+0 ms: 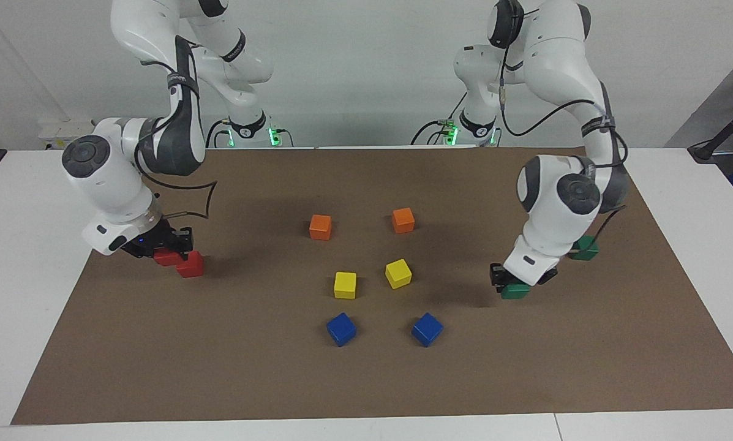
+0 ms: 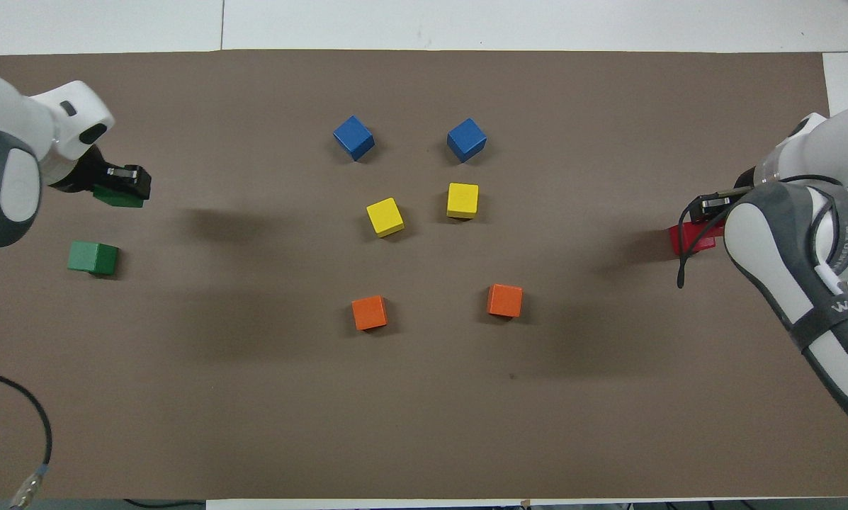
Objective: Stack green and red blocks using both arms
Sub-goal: 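Stack the green cube on the green cube while the right gripper stacks the red cube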
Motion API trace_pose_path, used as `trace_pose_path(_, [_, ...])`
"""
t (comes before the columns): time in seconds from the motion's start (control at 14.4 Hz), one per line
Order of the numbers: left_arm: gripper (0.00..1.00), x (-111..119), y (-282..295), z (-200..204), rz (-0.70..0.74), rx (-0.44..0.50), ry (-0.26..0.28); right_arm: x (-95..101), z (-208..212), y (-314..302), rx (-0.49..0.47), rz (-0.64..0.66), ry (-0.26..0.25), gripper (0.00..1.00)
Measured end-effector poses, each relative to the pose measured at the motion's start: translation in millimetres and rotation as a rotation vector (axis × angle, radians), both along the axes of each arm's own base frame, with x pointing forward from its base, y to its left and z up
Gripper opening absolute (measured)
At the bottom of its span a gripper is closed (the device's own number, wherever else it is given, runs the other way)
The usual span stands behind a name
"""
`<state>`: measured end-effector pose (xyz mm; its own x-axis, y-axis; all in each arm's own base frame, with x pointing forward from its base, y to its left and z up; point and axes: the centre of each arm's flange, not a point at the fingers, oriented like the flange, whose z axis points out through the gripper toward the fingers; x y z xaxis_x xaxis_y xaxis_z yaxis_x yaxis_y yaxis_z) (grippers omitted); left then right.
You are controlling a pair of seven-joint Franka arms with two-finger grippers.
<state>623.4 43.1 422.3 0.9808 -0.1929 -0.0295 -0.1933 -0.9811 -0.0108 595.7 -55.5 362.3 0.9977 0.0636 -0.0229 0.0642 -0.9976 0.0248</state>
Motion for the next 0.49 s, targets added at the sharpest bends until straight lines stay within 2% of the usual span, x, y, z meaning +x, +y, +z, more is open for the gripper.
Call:
trace_pose_path(0.14, [0.56,-20,42,0,-0.039,-0.019,-0.003,-7.5,-8,1,-0.001,0.001,-0.017,0.55])
trace_pose_path(0.28, [0.56,-38,73,-9,-0.057,-0.032,-0.033,-12.2,-13,1,-0.002,0.001,-0.035,0.55])
trace_pose_path(0.49, [0.56,-57,81,-35,-0.06,-0.027,-0.074,-18.1,-18,-1,-0.004,-0.003,-0.054,0.55])
